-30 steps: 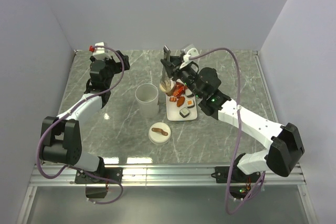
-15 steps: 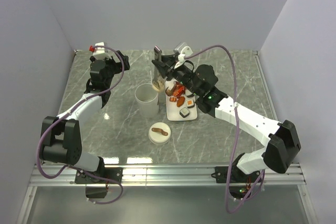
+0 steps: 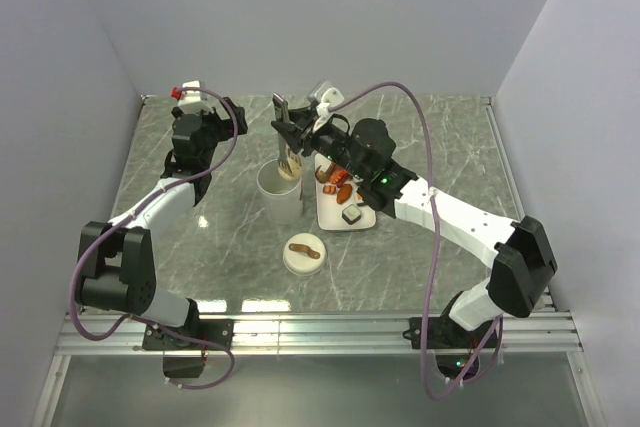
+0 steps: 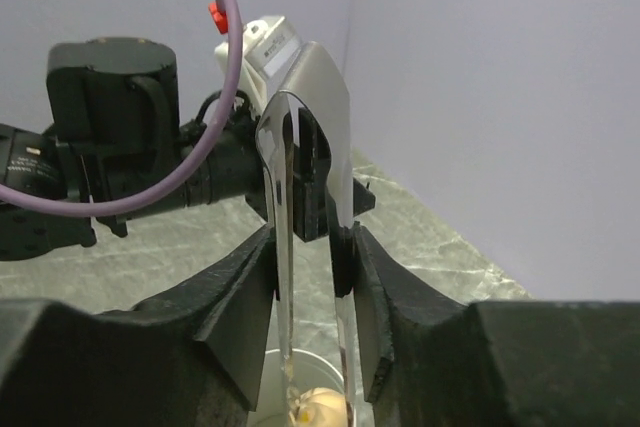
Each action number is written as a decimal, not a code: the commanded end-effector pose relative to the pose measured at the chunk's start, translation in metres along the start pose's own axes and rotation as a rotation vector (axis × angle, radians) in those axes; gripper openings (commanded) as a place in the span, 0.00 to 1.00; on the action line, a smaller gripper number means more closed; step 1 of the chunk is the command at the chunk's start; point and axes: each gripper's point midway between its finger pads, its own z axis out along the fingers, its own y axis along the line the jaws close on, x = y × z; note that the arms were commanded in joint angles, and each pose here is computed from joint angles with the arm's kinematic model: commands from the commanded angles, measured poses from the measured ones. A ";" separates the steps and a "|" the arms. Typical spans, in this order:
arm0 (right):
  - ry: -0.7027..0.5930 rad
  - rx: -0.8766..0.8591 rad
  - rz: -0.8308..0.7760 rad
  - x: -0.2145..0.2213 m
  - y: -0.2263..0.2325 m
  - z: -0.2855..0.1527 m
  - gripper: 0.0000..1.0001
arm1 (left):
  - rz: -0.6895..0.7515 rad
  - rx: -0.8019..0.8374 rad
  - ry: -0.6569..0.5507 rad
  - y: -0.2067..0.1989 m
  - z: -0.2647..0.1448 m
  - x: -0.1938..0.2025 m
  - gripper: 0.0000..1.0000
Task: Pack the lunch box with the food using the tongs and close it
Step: Place the food into the lunch box, then pick up the food using the clamp
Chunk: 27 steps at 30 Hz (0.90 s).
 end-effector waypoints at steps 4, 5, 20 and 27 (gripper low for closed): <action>-0.117 -0.014 -0.029 -0.046 0.003 0.005 0.45 | 0.010 0.007 -0.060 -0.007 0.004 -0.023 0.99; -0.115 -0.017 -0.028 -0.044 0.004 0.005 0.47 | 0.010 0.007 -0.060 -0.007 0.004 -0.023 0.99; -0.181 0.094 -0.048 -0.062 -0.014 -0.014 0.48 | 0.011 -0.002 -0.063 -0.006 0.004 -0.023 0.99; -0.189 0.269 -0.085 -0.064 -0.043 -0.049 0.47 | 0.011 -0.003 -0.065 -0.006 0.003 -0.023 0.99</action>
